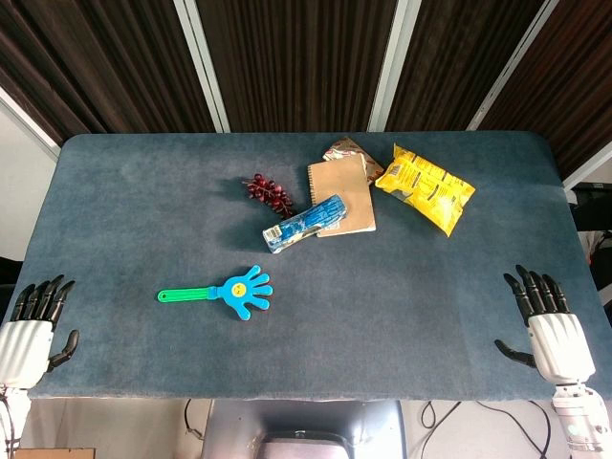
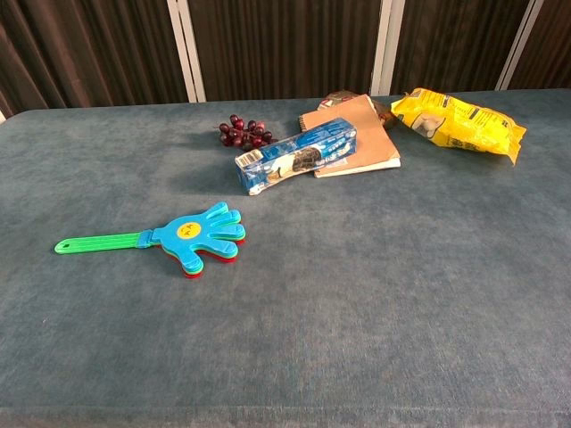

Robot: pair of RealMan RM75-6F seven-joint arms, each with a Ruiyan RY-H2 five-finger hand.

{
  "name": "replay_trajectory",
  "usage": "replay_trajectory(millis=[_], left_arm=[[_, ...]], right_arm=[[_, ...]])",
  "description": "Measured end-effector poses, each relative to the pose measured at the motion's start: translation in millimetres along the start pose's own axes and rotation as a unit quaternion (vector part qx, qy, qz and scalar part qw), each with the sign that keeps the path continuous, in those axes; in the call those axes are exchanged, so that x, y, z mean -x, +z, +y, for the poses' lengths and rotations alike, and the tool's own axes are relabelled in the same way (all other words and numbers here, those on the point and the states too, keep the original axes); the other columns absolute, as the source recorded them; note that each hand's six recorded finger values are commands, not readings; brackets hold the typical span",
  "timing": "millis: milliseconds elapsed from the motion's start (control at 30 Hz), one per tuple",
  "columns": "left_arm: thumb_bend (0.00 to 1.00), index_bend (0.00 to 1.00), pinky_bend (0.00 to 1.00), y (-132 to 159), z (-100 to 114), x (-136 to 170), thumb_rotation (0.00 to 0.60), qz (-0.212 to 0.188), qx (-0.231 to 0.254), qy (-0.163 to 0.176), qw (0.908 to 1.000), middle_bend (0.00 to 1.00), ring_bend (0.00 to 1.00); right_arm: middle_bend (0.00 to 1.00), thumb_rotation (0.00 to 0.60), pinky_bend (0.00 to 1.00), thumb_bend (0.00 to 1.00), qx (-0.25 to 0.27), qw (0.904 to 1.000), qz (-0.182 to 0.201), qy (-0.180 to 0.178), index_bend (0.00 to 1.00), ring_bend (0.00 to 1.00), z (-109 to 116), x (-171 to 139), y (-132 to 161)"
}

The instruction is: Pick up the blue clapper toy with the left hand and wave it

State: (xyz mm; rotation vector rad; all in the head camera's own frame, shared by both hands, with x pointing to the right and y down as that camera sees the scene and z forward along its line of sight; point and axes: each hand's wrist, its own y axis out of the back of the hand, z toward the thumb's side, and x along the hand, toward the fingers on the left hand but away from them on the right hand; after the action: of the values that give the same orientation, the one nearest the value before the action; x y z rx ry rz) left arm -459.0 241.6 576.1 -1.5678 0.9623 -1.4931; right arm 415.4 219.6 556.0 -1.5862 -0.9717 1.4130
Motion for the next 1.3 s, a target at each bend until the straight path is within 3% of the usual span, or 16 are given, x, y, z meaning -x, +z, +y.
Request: replay_trajectory(millis=[267, 600, 1000, 1300], left_arm=[[0.42, 0.0, 0.01, 3.5, -10.4, -5.9, 0.6, -0.008, 0.003, -0.023, 0.9997, 0.0, 0.0], [0.43, 0.13, 0.01, 17.1, -40.5, -46.4, 0.6, -0.041, 0.038, -0.061, 0.9966, 0.0, 0.0], [0.42, 0.25, 0.0, 94.6, -91.6, -86.6, 0.6, -0.126, 0.101, -0.115, 0.9803, 0.02, 0.0], [0.42, 0.27, 0.0, 115.5, -122.8, -125.3, 0.6, -0.115, 0.095, -0.121, 0.9813, 0.03, 0.0]], right_arm=[[0.0, 0.6, 0.0, 0.2, 0.002, 0.9999, 0.006, 0.008, 0.0, 0.0, -3.6, 0.0, 4.1], [0.0, 0.6, 0.0, 0.2, 0.012, 0.9994, 0.02, 0.025, 0.0, 0.0, -16.5, 6.8, 12.4], [0.0, 0.6, 0.0, 0.2, 0.015, 0.9989, 0.021, 0.04, 0.0, 0.0, -25.3, 11.2, 15.8], [0.0, 0.6, 0.0, 0.2, 0.018, 0.9983, 0.023, 0.051, 0.0, 0.0, -25.5, 9.5, 14.7]])
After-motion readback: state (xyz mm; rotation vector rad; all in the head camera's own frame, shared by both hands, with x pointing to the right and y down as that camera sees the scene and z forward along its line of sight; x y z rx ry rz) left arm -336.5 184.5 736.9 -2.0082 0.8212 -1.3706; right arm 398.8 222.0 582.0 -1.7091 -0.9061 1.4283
